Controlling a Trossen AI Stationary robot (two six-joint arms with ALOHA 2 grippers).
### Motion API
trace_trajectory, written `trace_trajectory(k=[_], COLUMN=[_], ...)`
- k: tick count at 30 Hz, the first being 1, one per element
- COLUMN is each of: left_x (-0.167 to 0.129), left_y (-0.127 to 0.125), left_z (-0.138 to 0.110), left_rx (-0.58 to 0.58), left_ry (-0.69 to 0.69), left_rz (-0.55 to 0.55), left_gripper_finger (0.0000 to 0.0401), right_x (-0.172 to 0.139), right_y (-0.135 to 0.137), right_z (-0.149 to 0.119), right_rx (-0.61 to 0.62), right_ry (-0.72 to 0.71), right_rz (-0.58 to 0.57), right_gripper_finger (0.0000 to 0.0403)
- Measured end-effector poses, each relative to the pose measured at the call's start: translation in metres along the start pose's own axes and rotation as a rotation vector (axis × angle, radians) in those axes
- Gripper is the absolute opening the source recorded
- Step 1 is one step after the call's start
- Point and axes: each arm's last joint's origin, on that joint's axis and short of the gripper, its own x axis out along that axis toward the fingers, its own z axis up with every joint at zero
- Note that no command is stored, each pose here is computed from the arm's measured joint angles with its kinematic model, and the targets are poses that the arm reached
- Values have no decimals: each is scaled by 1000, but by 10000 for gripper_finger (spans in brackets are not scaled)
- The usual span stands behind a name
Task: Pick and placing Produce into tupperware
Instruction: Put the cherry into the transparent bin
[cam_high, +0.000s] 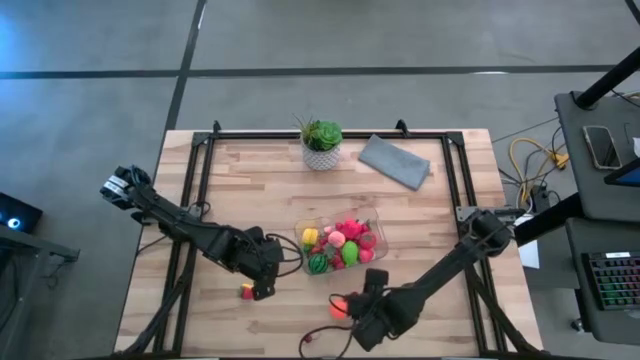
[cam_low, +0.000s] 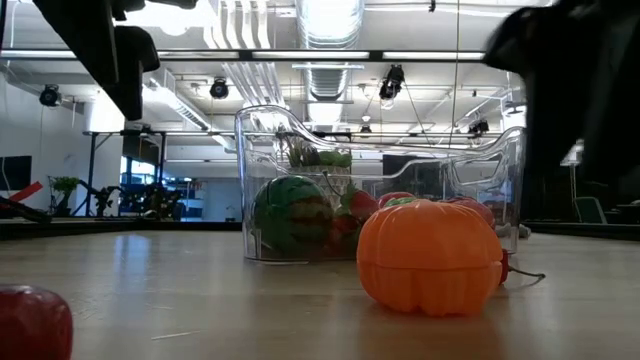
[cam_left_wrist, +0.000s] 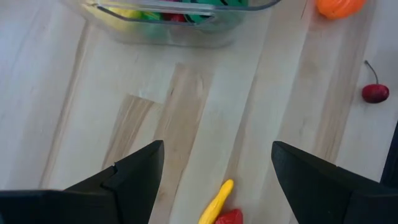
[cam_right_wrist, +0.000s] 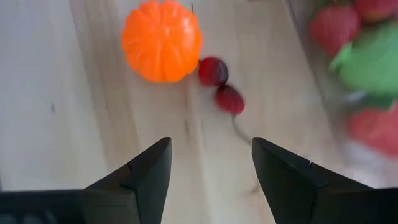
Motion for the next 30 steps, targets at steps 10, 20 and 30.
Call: trace_trajectory(k=[10,20,30], left_x=[0,0,0], left_y=[0,0,1], left_z=[0,0,1], left_rx=[-34,-52,-44], left_ry=[-3,-3,-24], left_rz=[2,3,24], left_gripper_finger=[283,283,283], right_x=[8,24,39], right_y=[-15,-20,-27], right_z=[19,16,9], right_rx=[-298,-325,-322], right_ry=[-24,-34,-5], right_rz=[18,25,11], right_gripper_finger=[216,216,215])
